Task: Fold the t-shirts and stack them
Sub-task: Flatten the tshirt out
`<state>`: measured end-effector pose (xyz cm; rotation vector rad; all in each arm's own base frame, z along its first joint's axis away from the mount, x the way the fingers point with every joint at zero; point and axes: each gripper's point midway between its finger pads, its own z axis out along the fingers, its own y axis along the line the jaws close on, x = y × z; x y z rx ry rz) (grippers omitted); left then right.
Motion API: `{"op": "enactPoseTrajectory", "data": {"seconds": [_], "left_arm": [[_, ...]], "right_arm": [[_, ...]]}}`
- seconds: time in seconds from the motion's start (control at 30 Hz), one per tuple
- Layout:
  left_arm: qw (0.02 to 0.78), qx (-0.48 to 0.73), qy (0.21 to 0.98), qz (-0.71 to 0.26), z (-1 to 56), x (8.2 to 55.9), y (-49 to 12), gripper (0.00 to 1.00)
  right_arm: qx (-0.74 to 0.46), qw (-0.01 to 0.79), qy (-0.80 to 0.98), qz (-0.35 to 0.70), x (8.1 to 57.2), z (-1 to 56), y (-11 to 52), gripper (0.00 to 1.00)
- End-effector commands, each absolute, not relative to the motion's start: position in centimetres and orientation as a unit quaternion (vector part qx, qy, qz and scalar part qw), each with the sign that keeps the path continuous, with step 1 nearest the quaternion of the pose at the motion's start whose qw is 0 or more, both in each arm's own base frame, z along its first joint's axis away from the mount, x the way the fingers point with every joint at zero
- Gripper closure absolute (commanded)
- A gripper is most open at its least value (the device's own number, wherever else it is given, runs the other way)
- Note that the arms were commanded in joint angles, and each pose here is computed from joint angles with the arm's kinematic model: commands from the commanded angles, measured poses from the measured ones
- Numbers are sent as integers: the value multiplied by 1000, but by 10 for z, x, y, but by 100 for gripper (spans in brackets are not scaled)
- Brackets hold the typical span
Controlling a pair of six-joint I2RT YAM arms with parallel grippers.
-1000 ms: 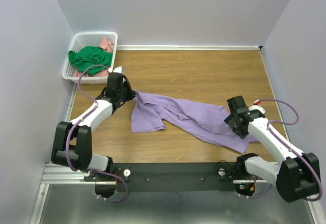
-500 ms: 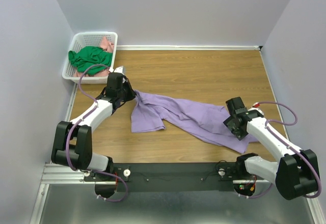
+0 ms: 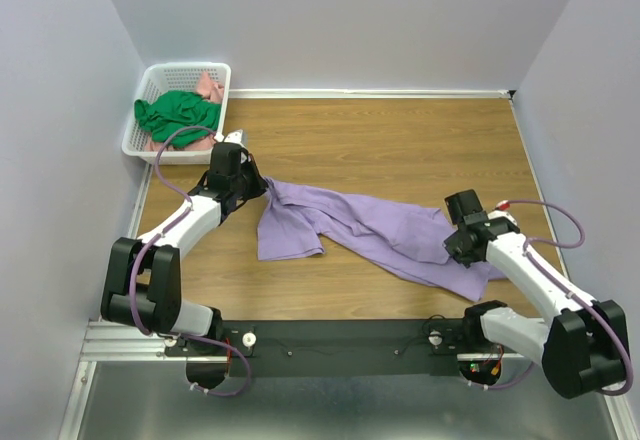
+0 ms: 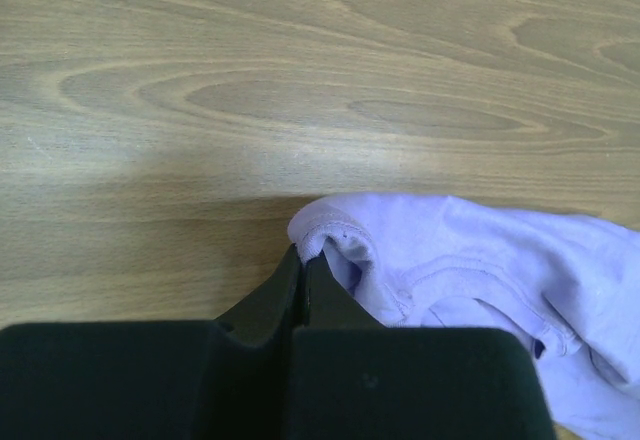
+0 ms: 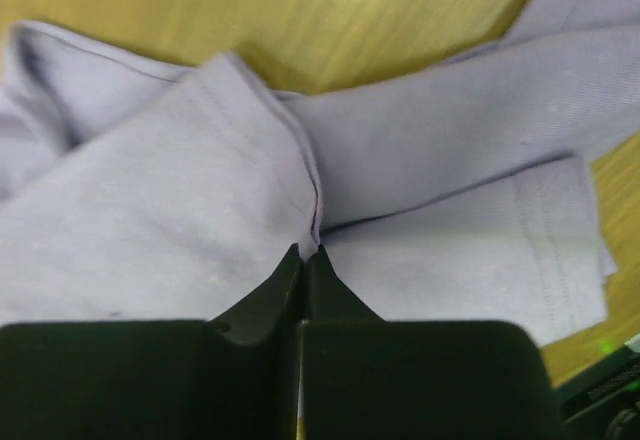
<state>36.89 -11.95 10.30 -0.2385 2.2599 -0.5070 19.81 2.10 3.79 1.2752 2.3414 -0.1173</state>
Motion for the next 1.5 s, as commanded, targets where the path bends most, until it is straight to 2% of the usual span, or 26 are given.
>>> {"op": "enactPoseTrajectory", "data": {"seconds": [0.0,0.17,0.3,0.4,0.43,0.53,0.67,0.97,1.07,1.17,1.2,1.27,1.3,1.33,1.37,1.4,1.47], "left_arm": [[398,-85,890,-204,101,372,-121,100],[393,-89,893,-202,98,372,-120,100],[391,-89,895,-196,95,372,-118,100],[390,-91,897,-188,94,373,-116,100],[389,-92,897,-187,94,374,-115,100],[388,-94,898,-183,95,377,-115,100],[381,-96,903,-173,92,380,-112,100],[369,-107,912,-145,83,384,-105,100],[368,-110,914,-133,81,390,-102,93],[377,-120,911,-117,86,403,-97,79],[377,-122,911,-112,85,406,-95,73],[396,-127,903,-106,100,421,-93,54],[397,-129,903,-105,102,425,-94,43],[401,-132,901,-102,105,429,-92,32],[408,-132,897,-102,115,435,-93,16],[410,-131,897,-101,118,437,-93,11],[414,-131,895,-98,125,437,-91,6]], "right_arm": [[460,275,844,-17,230,70,25,99],[421,313,851,-21,276,110,28,99],[394,377,838,-28,332,158,27,99],[369,421,828,-22,397,190,38,99],[362,428,828,-21,401,193,38,99],[341,459,820,5,464,211,57,99],[317,485,814,38,518,218,78,99],[223,535,805,125,613,236,137,99],[189,566,791,133,636,251,151,99],[158,586,782,139,653,261,161,82],[134,587,785,145,654,262,166,65],[122,588,785,150,654,266,170,38],[113,583,791,146,647,264,169,20],[110,580,794,144,641,265,168,15],[109,576,798,138,635,263,165,12],[104,564,809,129,618,259,159,9],[101,540,826,123,595,244,154,9]]}}
